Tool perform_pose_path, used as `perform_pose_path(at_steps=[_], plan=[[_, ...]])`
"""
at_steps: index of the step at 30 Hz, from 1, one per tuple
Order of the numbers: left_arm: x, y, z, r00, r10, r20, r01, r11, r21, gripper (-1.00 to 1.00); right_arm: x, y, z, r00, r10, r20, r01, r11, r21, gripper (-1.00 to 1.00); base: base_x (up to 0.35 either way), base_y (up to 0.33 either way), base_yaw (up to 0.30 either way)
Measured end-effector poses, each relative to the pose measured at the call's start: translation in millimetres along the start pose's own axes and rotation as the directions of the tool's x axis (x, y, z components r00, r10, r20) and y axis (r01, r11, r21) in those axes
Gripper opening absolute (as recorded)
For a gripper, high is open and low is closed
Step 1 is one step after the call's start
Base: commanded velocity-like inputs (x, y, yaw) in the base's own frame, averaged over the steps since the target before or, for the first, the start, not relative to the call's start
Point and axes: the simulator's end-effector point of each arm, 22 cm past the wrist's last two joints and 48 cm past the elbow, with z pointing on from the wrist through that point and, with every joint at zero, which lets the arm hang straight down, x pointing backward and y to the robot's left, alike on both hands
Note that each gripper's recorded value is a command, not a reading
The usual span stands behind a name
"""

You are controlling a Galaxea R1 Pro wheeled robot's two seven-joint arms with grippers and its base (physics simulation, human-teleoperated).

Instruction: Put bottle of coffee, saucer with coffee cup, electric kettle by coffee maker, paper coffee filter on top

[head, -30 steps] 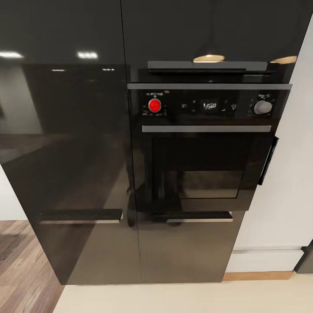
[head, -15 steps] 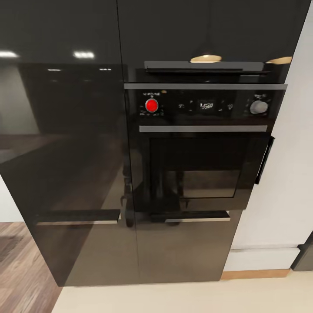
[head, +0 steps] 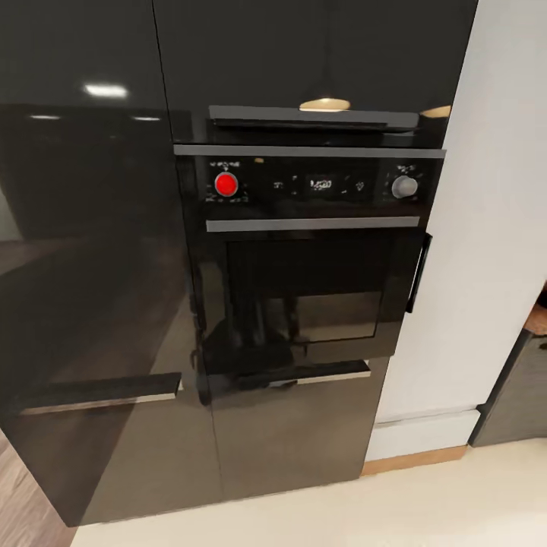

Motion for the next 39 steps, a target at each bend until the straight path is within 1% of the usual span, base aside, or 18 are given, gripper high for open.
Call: perform_pose_path(at_steps=[7, 13, 18, 39], plan=[[0.0, 0.0, 0.0, 1.0, 0.0, 0.0, 0.0, 1.0, 0.0, 1.0, 0.0, 0.0, 0.0, 1.0, 0.0, 0.0, 0.0, 1.0, 0.0, 1.0, 0.007, -0.006, -0.248], [0.3, -0.6, -0.2, 1.0, 0.002, -0.001, -0.002, 1.0, 0.001, 1.0, -0.1, -0.8, -0.1, 1.0, 0.001, 0.0, -0.001, 1.0, 0.002, 1.0, 0.165, -0.168, -0.078], [0.1, -0.2, -0.1, 1.0, 0.001, 0.0, -0.001, 1.0, 0.0, 1.0, 0.0, -0.4, -0.1, 1.0, 0.0, 0.0, 0.0, 1.0, 0.002, 1.0, 0.106, -0.101, -0.192], [0.0, 0.4, 0.0, 1.0, -0.001, 0.0, 0.001, 1.0, -0.001, 1.0, 0.0, -0.4, 0.0, 1.0, -0.001, 0.0, 0.001, 1.0, 0.002, 1.0, 0.008, -0.007, -0.255]])
